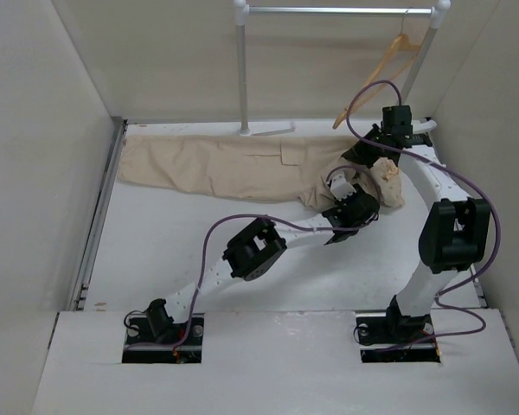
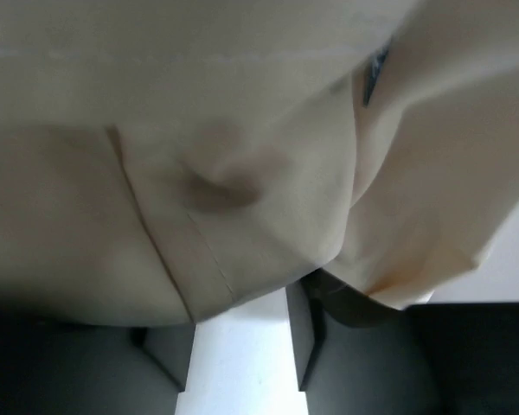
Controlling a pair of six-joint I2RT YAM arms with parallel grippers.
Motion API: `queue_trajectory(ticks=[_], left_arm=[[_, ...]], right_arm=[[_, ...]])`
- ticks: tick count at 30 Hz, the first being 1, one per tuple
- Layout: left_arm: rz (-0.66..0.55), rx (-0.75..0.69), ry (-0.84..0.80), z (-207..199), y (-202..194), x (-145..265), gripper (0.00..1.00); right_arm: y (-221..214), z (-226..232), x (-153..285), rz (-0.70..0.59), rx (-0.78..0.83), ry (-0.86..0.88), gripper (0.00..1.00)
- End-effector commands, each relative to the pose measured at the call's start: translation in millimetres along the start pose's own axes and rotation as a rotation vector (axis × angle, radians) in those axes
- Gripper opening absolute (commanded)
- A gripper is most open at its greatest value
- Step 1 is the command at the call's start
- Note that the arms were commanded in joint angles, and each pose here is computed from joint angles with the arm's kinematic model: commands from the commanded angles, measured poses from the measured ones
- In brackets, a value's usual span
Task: Place the trousers on the hanger
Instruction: Flatten out the trousers at the center of the board.
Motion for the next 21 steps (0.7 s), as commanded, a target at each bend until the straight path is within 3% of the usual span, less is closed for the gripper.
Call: queue_trajectory(ticks=[1, 4, 6, 19, 21], left_arm=[[-0.059, 0.06, -0.02, -13, 26, -10, 0.29], [-0.046, 0.062, -0.003, -2, 36, -17, 0.06], [-0.034, 0.064, -0.011, -1, 44, -12, 0.02], [0.107, -0.037, -0.017, 30, 105, 141, 0.0], [0.109, -0.052, -0.013, 32, 115, 159, 0.0]], right_arm=[[1, 24, 23, -0.022, 0.018, 0.123, 0.08], [1, 24, 25, -0.024, 0.017, 0.125, 0.08], [1, 25, 25, -0.027, 0.019, 0.132, 0.08], [25, 30, 34, -0.074, 0.043, 0.154, 0.04], [21, 23, 36, -0.083, 0.067, 0.133, 0.11]])
Point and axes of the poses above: each gripper's point midway between its finger pads, its own x axis back along the fingers, its own z axis along the line the jaws close on, y = z × x, the point moved 7 cm from there along x, back along the fingers, and after that the axes turned 13 degrees about -x, right-handed, at the moved point
